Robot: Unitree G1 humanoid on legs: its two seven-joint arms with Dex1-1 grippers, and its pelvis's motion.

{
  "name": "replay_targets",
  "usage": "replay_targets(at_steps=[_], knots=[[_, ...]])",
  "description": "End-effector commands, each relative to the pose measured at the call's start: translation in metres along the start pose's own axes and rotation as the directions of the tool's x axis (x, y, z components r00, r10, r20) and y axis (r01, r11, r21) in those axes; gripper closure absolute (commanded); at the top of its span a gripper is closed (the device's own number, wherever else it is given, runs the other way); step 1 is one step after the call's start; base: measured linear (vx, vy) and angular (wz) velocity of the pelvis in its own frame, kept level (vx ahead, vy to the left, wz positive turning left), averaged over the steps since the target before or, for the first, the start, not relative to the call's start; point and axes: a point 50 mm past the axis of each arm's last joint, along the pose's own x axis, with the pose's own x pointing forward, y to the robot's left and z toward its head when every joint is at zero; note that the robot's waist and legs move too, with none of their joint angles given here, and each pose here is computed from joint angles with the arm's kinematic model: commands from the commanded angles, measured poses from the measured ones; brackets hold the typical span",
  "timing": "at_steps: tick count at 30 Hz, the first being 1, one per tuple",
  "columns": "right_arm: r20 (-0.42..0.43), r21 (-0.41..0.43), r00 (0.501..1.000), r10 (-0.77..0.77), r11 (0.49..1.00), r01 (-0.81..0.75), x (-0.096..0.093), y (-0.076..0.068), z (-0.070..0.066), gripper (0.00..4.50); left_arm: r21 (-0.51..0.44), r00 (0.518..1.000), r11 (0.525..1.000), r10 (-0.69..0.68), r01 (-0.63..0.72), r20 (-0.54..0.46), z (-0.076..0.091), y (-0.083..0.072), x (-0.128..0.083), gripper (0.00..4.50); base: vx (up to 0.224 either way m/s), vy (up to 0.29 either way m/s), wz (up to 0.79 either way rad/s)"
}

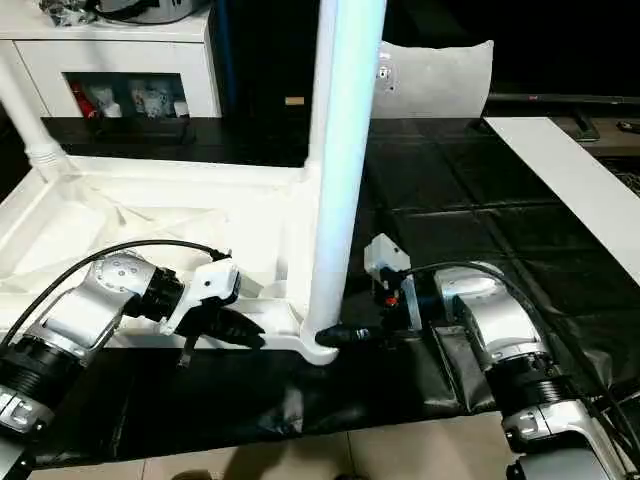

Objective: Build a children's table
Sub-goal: Rotate leg to tighten

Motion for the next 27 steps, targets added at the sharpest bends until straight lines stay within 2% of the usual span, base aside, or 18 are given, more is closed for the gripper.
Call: replay_targets(at_steps=[1, 2, 4, 8, 9, 17, 19, 23, 24, 26, 27], knots=[[-0.001, -0.018, 1.000, 0.029, 0.999, -0.029, 0.001, 0.002, 0.004, 0.72, 0.079, 0.998, 0.996, -0.053, 0.051, 0.021, 0.016, 0.000, 0.002, 4.50, 0.000, 0.000, 0.00], [-0.002, -0.019, 1.000, 0.029, 0.999, -0.029, 0.001, 0.002, 0.004, 0.72, 0.079, 0.998, 0.996, -0.053, 0.052, 0.022, 0.016, -0.001, 0.002, 4.50, 0.000, 0.000, 0.00], [-0.005, -0.015, 0.999, 0.039, 0.999, -0.039, 0.001, 0.002, 0.003, 1.05, 0.079, 0.998, 0.996, -0.054, 0.052, 0.023, 0.016, -0.001, 0.002, 4.50, 0.000, 0.000, 0.00], [-0.004, -0.012, 0.999, 0.053, 0.999, -0.053, 0.001, 0.002, 0.003, 1.24, 0.078, 0.998, 0.996, -0.055, 0.054, 0.022, 0.015, -0.001, 0.002, 4.50, 0.000, 0.000, 0.00], [-0.001, -0.006, 0.998, 0.064, 0.998, -0.064, 0.001, 0.003, 0.004, 1.46, 0.077, 0.998, 0.996, -0.056, 0.054, 0.023, 0.015, -0.002, 0.003, 4.50, 0.000, 0.000, 0.00], [0.012, 0.008, 0.996, 0.085, 0.996, -0.085, 0.001, 0.004, 0.003, 2.00, 0.071, 0.998, 0.996, -0.057, 0.055, 0.028, 0.013, -0.003, 0.003, 4.50, 0.000, 0.000, 0.00], [0.018, 0.018, 0.995, 0.097, 0.995, -0.097, 0.002, 0.005, 0.003, 2.32, 0.067, 0.998, 0.996, -0.060, 0.058, 0.032, 0.013, -0.004, 0.004, 4.50, 0.000, 0.000, 0.00], [0.030, 0.026, 0.994, 0.108, 0.994, -0.109, 0.004, 0.007, 0.002, 2.42, 0.062, 0.997, 0.996, -0.062, 0.060, 0.039, 0.013, -0.004, 0.004, 4.50, 0.000, 0.000, 0.00], [0.071, 0.047, 0.990, 0.120, 0.991, -0.124, 0.009, 0.011, 0.004, 2.46, 0.042, 0.996, 0.998, -0.045, 0.042, 0.075, 0.016, -0.003, 0.005, 4.50, 0.000, 0.000, 0.00], [0.088, 0.054, 0.989, 0.122, 0.990, -0.127, 0.011, 0.012, 0.004, 2.46, 0.033, 0.995, 0.999, -0.034, 0.032, 0.088, 0.017, -0.003, 0.006, 4.50, 0.000, 0.000, 0.00], [0.109, 0.073, 0.990, 0.085, 0.993, -0.094, 0.016, 0.011, 0.005, 2.46, 0.013, 0.995, 1.000, 0.012, -0.014, 0.100, 0.019, 0.000, 0.009, 4.50, 0.000, 0.000, 0.00]])
